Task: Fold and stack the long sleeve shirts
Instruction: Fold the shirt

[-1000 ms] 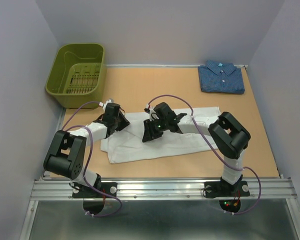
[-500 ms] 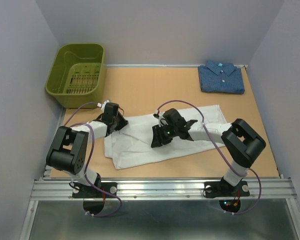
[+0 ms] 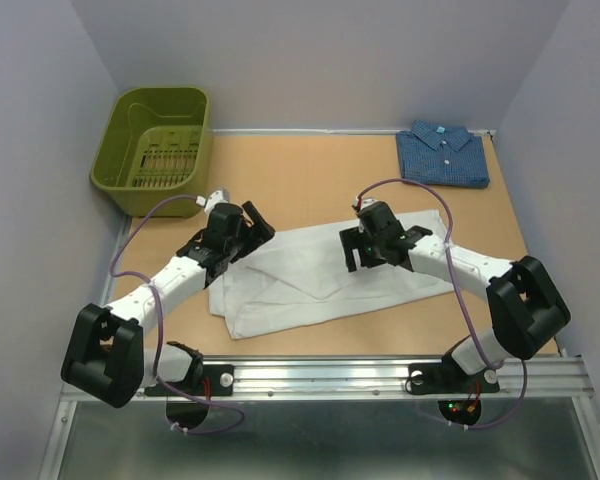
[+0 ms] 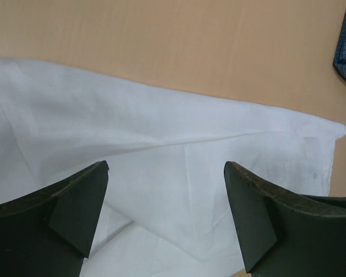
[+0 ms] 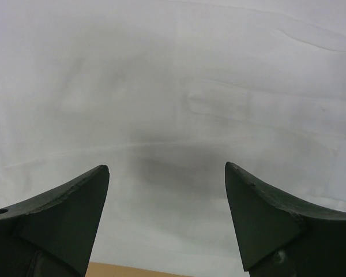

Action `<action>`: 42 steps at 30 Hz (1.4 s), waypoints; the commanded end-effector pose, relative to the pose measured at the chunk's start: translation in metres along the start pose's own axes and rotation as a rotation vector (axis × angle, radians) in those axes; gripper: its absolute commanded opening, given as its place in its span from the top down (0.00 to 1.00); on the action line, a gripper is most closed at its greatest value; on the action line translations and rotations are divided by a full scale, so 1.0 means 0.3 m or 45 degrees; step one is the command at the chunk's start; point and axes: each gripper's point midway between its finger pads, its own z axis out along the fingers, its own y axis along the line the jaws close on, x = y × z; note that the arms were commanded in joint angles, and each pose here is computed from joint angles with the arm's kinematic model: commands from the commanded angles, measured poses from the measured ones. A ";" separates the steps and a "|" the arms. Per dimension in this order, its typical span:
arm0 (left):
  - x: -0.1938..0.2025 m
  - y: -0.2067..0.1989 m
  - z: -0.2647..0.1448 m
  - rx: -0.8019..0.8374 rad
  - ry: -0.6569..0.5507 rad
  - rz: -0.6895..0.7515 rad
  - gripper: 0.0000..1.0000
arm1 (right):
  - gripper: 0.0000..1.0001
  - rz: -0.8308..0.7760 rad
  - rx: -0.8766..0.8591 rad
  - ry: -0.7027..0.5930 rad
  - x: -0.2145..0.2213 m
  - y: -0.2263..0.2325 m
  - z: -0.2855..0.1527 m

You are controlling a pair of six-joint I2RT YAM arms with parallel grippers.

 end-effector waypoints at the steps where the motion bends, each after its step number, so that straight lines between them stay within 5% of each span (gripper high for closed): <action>1: 0.094 0.059 0.001 -0.100 0.084 -0.012 0.09 | 0.14 -0.026 0.184 0.003 -0.019 -0.107 -0.010; 17: 0.223 0.099 0.271 -0.283 0.294 0.180 0.13 | 0.15 0.029 -0.099 0.328 0.205 0.015 0.027; 25: 0.112 -0.071 0.475 -0.218 0.260 0.371 0.13 | 0.15 0.068 -0.327 0.524 0.336 0.161 0.020; 34: -0.075 -0.297 0.695 -0.109 0.094 0.551 0.11 | 0.15 -0.016 -0.681 0.445 0.241 0.511 0.048; 42: -0.237 -0.441 0.829 -0.005 -0.060 0.644 0.10 | 0.14 -0.045 -0.654 0.286 0.099 0.556 0.056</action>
